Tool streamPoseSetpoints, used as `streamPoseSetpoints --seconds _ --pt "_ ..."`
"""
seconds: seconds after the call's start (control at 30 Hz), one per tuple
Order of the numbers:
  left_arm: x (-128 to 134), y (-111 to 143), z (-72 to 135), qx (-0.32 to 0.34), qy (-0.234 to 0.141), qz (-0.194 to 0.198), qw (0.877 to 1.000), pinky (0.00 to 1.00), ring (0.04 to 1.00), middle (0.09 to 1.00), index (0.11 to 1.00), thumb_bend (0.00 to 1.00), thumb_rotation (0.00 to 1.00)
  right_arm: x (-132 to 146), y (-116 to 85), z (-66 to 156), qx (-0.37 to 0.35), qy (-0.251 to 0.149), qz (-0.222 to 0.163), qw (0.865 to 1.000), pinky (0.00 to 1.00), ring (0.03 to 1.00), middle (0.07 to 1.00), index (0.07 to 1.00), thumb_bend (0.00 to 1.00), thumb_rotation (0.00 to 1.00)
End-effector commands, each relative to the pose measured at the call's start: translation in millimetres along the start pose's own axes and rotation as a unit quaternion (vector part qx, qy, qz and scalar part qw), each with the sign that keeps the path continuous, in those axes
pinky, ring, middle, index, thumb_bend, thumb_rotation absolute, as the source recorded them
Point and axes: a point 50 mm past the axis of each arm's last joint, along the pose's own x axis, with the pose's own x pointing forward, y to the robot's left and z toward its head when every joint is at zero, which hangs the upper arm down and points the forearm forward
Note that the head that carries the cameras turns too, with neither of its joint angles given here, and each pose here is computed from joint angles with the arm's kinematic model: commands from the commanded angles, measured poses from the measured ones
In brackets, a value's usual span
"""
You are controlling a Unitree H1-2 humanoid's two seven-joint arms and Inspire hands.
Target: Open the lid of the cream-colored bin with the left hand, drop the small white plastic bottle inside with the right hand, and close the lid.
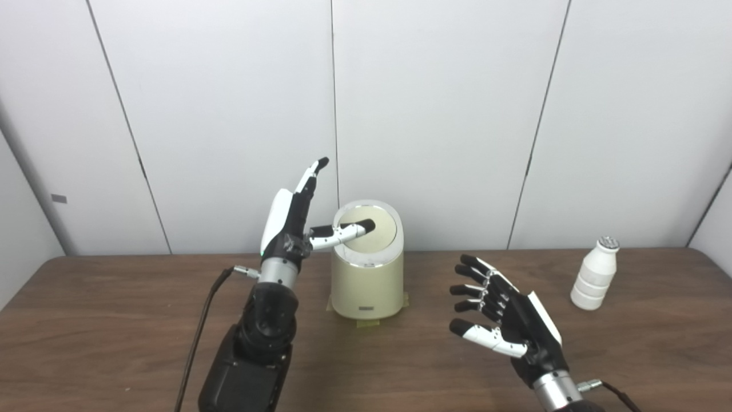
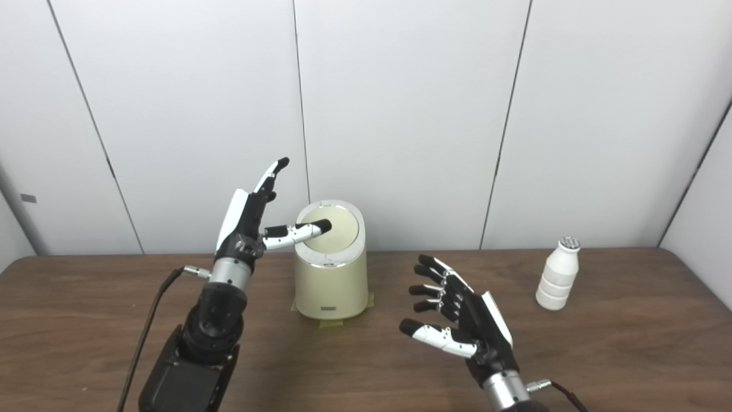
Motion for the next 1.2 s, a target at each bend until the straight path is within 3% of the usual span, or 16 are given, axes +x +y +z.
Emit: streamPoseSetpoints --seconds 0.0,0.33,0.6,0.7,0.9,1.07,1.17 --pt "20 6 27 0.016 -0.040 0.024 0.999 0.95 1.000 1.000 1.000 0.89 0.17 11 -1 19 -0.006 -0.051 0.007 0.999 0.61 0.727 0.843 0.854 0.86 0.37" --pt "30 -2 13 0.054 -0.024 0.025 0.998 0.84 0.987 1.000 1.000 0.84 0.10 10 2 22 -0.005 -0.052 0.007 0.999 0.60 0.718 0.842 0.851 0.86 0.38" --pt "32 -4 6 0.065 -0.023 0.022 0.997 0.86 0.987 1.000 1.000 0.77 0.03 11 5 25 -0.004 -0.054 0.008 0.998 0.58 0.699 0.836 0.846 0.86 0.37" --pt "33 -4 6 0.088 -0.023 0.011 0.996 0.83 0.993 1.000 1.000 0.79 0.05 11 7 26 0.001 -0.055 0.008 0.998 0.58 0.691 0.834 0.850 0.86 0.36" --pt "36 -5 8 0.150 -0.018 -0.004 0.988 0.90 1.000 1.000 1.000 0.86 0.10 12 8 25 0.003 -0.054 0.009 0.999 0.57 0.689 0.832 0.852 0.85 0.36" --pt "37 -3 14 0.191 -0.003 -0.015 0.981 0.76 0.948 0.997 1.000 0.88 0.04 12 10 28 -0.001 -0.054 0.008 0.998 0.57 0.693 0.829 0.851 0.84 0.35" --pt "37 -1 17 0.203 0.007 -0.038 0.978 0.76 0.952 0.999 1.000 0.86 0.01 12 11 28 -0.001 -0.054 0.009 0.999 0.58 0.697 0.827 0.850 0.84 0.35"
